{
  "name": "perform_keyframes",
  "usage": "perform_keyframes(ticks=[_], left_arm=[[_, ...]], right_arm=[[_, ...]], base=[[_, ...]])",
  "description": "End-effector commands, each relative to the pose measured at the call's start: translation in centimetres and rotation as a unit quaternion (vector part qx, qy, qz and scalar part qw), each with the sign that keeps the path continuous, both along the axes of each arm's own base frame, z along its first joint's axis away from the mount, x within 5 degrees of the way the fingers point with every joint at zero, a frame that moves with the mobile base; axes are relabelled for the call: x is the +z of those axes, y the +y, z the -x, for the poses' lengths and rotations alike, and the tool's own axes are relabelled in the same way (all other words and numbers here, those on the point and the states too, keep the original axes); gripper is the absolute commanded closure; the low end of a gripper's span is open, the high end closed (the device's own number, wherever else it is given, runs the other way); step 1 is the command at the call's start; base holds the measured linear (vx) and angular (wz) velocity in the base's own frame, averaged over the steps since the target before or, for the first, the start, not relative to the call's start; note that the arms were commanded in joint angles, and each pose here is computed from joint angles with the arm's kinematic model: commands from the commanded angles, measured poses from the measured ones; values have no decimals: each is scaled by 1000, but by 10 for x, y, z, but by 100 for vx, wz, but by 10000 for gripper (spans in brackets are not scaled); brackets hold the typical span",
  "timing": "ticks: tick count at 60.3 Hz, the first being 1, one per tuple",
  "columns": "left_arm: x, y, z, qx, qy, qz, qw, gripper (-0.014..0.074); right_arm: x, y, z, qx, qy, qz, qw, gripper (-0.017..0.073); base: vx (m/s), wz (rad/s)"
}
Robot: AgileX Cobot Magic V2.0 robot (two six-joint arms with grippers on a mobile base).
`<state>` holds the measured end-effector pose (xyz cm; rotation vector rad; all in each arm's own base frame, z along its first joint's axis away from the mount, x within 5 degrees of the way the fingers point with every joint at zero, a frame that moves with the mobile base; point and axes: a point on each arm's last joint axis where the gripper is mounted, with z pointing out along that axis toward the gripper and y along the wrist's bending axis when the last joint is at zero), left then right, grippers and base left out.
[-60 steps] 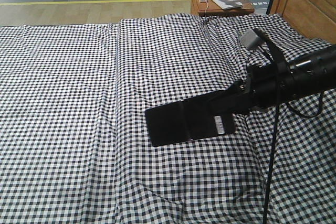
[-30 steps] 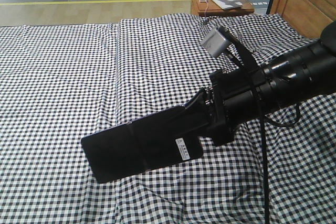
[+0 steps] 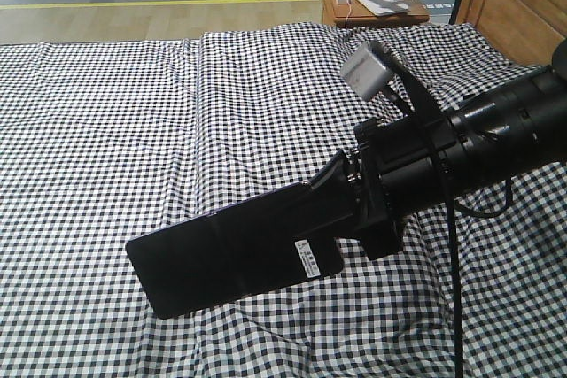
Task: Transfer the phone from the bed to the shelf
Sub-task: 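Lift the phone off the sheet with the right gripper, then drive the base away from the bed holding the phone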
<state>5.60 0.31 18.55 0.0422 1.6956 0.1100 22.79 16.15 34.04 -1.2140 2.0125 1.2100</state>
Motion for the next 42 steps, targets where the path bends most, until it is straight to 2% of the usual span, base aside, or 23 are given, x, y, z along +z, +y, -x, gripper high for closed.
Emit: perform_keyframes(ticks=[1, 42], left_arm=[[16, 0, 1, -2, -53, 2, 999, 593], [16, 0, 1, -2, -53, 2, 999, 593]], right_arm=[[23, 1, 13, 26, 1, -50, 998, 561], [23, 0, 12, 26, 1, -50, 998, 561]], base=[[0, 0], [0, 1]])
